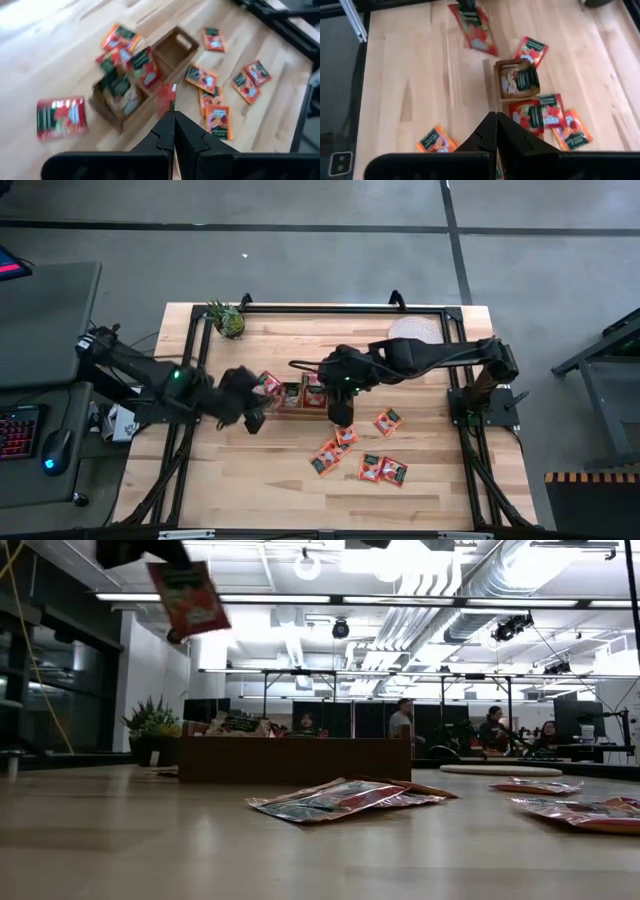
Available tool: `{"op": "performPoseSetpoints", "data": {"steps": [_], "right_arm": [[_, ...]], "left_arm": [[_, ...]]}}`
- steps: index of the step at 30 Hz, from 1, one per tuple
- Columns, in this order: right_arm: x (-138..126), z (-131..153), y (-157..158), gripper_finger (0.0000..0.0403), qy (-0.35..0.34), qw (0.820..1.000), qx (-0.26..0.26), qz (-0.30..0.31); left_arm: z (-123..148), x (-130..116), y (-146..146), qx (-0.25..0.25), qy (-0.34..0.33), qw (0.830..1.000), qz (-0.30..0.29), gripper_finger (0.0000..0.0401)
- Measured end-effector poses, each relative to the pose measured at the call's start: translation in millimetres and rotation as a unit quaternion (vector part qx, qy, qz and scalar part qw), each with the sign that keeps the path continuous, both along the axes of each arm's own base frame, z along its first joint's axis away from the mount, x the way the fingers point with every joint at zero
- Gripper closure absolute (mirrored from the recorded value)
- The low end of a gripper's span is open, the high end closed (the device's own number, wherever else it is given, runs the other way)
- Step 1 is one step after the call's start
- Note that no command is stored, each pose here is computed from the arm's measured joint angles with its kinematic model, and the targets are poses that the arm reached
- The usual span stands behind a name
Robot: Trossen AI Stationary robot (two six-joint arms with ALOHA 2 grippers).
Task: Pick & Place Tea
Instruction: Put the red tea bag into the middle section of the brown wooden organizer
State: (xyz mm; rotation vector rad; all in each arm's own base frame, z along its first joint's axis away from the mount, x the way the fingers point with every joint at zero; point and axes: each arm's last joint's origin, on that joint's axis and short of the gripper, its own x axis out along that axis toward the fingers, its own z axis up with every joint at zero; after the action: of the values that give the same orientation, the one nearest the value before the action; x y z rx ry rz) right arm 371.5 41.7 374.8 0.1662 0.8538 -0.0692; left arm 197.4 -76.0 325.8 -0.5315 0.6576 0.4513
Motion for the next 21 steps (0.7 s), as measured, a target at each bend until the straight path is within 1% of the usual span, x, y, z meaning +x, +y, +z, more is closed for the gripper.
{"op": "performPoseSetpoints", "data": {"steps": [4,9,14,19,21], "right_arm": [[-14,7,2,0.0403,0.016,0.999,-0.003,-0.038],[-42,22,5,0.0403,0.026,0.994,-0.035,-0.097],[-72,38,4,0.0403,0.026,0.987,-0.056,-0.149],[-104,54,1,0.0403,0.014,0.978,-0.068,-0.198],[-115,59,1,0.0403,0.011,0.975,-0.068,-0.213]], "left_arm": [[15,13,23,0.023,0.013,0.998,-0.049,0.0401],[27,27,52,0.040,0.027,0.994,-0.095,0.0401],[24,52,76,0.048,0.058,0.986,-0.146,0.0401],[13,86,92,0.053,0.088,0.973,-0.208,0.0401],[9,102,96,0.057,0.089,0.968,-0.229,0.0401]]}}
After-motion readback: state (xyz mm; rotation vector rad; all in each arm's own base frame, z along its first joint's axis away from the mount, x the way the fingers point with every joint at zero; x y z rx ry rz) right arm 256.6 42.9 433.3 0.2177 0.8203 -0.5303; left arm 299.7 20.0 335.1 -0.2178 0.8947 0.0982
